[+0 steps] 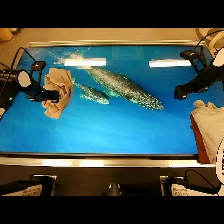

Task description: Fold the shirts.

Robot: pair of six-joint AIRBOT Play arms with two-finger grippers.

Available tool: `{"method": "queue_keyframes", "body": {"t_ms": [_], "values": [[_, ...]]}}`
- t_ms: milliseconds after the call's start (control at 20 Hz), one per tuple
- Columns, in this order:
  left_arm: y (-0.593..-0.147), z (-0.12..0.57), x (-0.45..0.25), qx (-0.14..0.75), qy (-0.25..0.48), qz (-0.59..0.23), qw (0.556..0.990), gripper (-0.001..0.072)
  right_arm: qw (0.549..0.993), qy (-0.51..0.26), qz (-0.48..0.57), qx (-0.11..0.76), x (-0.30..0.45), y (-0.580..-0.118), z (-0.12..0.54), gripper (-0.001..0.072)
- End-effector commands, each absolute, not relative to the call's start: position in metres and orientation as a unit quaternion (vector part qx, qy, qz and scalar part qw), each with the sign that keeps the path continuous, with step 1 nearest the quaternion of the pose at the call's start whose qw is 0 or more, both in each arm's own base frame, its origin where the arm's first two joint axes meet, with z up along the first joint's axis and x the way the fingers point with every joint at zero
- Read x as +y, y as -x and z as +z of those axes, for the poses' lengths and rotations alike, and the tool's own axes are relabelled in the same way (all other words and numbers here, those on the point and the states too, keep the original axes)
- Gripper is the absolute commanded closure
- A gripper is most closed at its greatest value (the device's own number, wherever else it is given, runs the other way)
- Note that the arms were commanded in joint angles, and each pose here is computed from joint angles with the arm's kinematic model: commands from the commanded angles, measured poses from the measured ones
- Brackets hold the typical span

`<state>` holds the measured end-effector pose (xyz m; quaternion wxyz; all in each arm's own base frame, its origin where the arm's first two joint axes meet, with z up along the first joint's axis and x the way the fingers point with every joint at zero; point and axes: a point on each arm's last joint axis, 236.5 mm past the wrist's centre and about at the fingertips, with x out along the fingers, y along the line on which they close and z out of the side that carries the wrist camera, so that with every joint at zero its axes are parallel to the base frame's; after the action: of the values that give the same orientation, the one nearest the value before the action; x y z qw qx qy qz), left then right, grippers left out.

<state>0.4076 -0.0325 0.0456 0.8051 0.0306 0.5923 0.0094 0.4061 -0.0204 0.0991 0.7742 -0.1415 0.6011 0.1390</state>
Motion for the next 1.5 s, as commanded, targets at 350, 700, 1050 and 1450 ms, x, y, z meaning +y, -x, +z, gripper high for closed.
{"method": "queue_keyframes", "body": {"t_ms": [350,700,1050,1450], "values": [[-0.408,0.045,-0.033,0.593,-0.031,0.009,0.805,-0.0013,0.774,0.142,0.139,0.601,-0.020,-0.406,0.099,0.0017],[-0.408,0.045,-0.033,0.593,-0.031,0.009,0.805,-0.0013,0.774,0.142,0.140,0.601,-0.020,-0.406,0.099,0.0017],[-0.408,0.044,-0.035,0.594,-0.027,0.008,0.804,-0.0013,0.785,0.144,0.135,0.587,-0.021,-0.415,0.101,0.0017],[-0.453,0.030,-0.032,0.544,0.025,0.035,0.838,-0.0013,0.849,0.132,0.133,0.493,-0.008,-0.464,0.120,0.0092]]}}
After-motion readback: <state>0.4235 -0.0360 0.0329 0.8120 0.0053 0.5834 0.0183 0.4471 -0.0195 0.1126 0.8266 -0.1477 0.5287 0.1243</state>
